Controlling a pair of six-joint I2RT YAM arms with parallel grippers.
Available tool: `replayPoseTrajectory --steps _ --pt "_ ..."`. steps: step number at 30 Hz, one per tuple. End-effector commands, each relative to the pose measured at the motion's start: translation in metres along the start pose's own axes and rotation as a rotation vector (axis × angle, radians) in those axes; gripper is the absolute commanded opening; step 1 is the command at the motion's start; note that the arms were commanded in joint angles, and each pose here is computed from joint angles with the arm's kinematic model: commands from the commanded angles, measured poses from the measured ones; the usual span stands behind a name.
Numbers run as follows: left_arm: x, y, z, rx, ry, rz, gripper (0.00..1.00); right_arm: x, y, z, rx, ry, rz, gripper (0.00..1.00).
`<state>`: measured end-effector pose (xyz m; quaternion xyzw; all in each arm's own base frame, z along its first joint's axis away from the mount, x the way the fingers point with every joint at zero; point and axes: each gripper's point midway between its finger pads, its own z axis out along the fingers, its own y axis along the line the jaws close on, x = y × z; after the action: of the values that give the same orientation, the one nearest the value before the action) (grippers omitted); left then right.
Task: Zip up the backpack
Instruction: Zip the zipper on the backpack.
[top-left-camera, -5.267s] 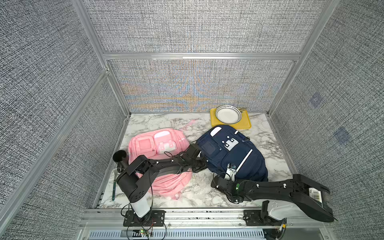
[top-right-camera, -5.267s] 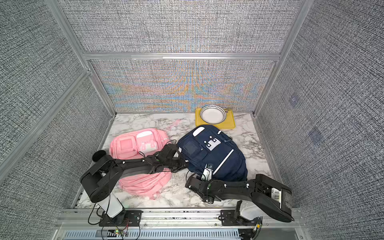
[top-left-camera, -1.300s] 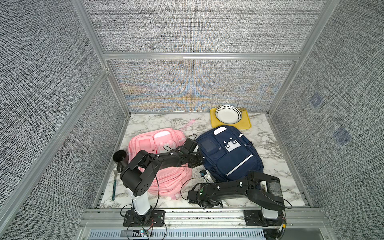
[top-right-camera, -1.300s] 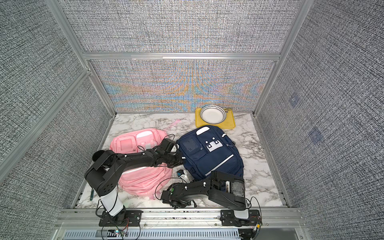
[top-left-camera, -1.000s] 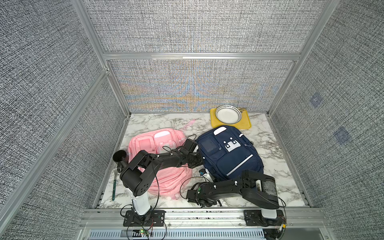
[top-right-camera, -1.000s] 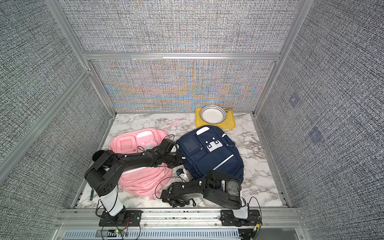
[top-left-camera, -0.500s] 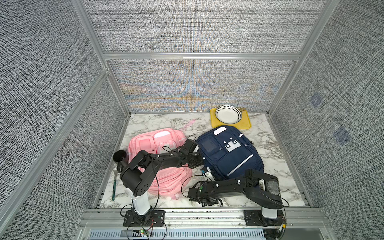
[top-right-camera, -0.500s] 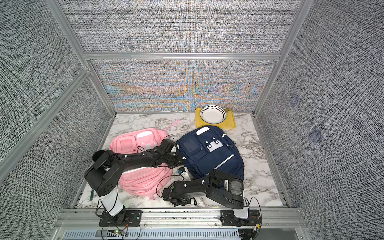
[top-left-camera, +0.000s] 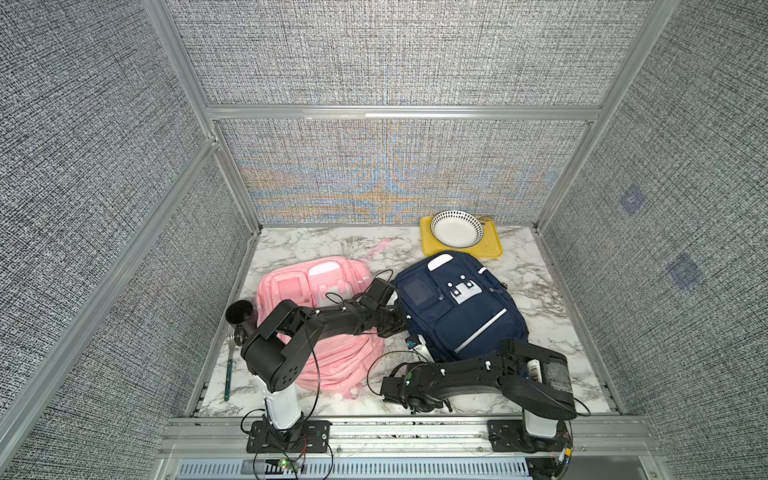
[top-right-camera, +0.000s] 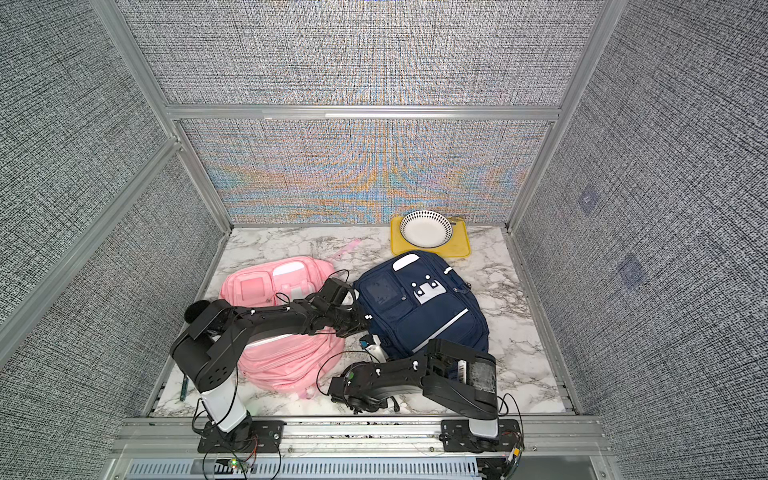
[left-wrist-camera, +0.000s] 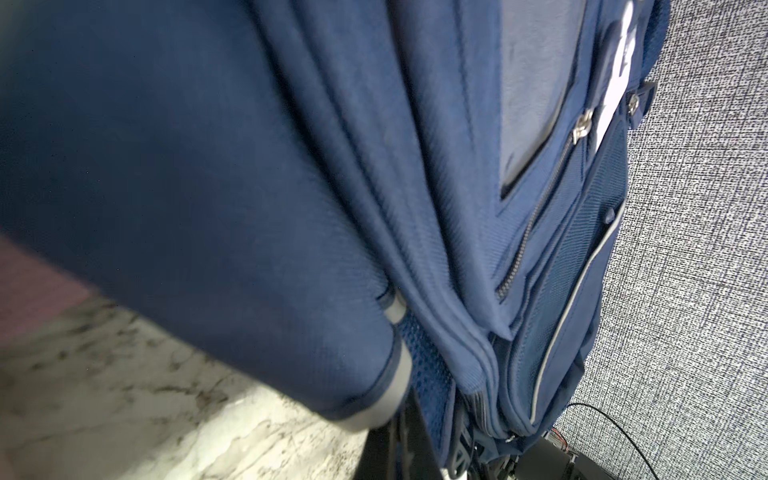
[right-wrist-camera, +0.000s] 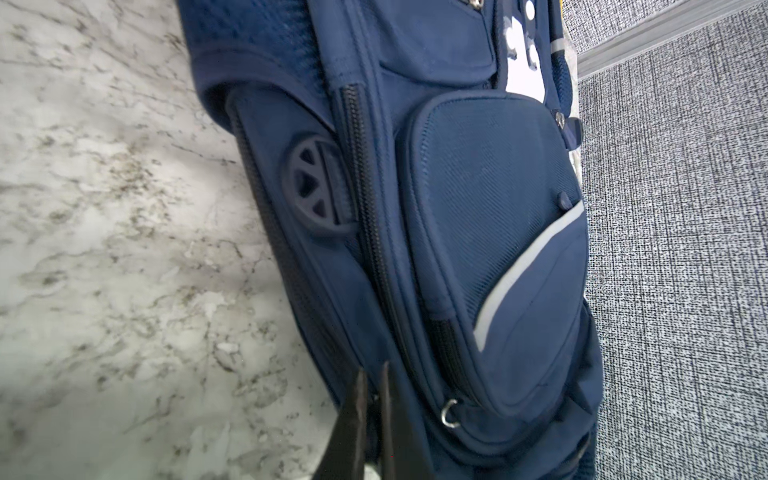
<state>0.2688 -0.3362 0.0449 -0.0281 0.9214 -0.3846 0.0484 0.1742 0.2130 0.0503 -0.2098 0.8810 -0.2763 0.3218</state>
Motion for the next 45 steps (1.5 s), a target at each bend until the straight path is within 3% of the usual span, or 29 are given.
replayPoseTrajectory --steps 1,9,14,22,29,38,45 --pt "-0.006 0.000 0.000 0.003 -0.012 0.006 0.00 0.010 -0.002 -0.004 -0.022 0.044 0.012 0.00" --pt "-0.014 0.008 -0.002 -0.010 -0.022 -0.013 0.00 0.024 -0.003 -0.014 -0.045 0.046 0.037 0.00" --pt "-0.019 0.008 -0.003 -0.010 -0.029 -0.018 0.00 0.036 -0.010 -0.018 -0.070 0.051 0.130 0.00" --pt "-0.026 0.013 -0.002 -0.022 -0.032 -0.024 0.00 0.042 -0.017 -0.023 -0.216 0.038 0.318 0.00" --pt "-0.032 0.023 -0.002 -0.032 -0.031 -0.033 0.00 0.058 -0.023 -0.023 -0.284 0.074 0.368 0.00" --pt "-0.037 0.030 -0.001 -0.046 -0.032 -0.015 0.00 0.049 -0.039 -0.034 -0.441 0.012 0.558 0.00" --pt "-0.047 0.037 0.000 -0.079 -0.046 0.001 0.00 0.054 -0.033 -0.036 -0.528 0.006 0.579 0.00"
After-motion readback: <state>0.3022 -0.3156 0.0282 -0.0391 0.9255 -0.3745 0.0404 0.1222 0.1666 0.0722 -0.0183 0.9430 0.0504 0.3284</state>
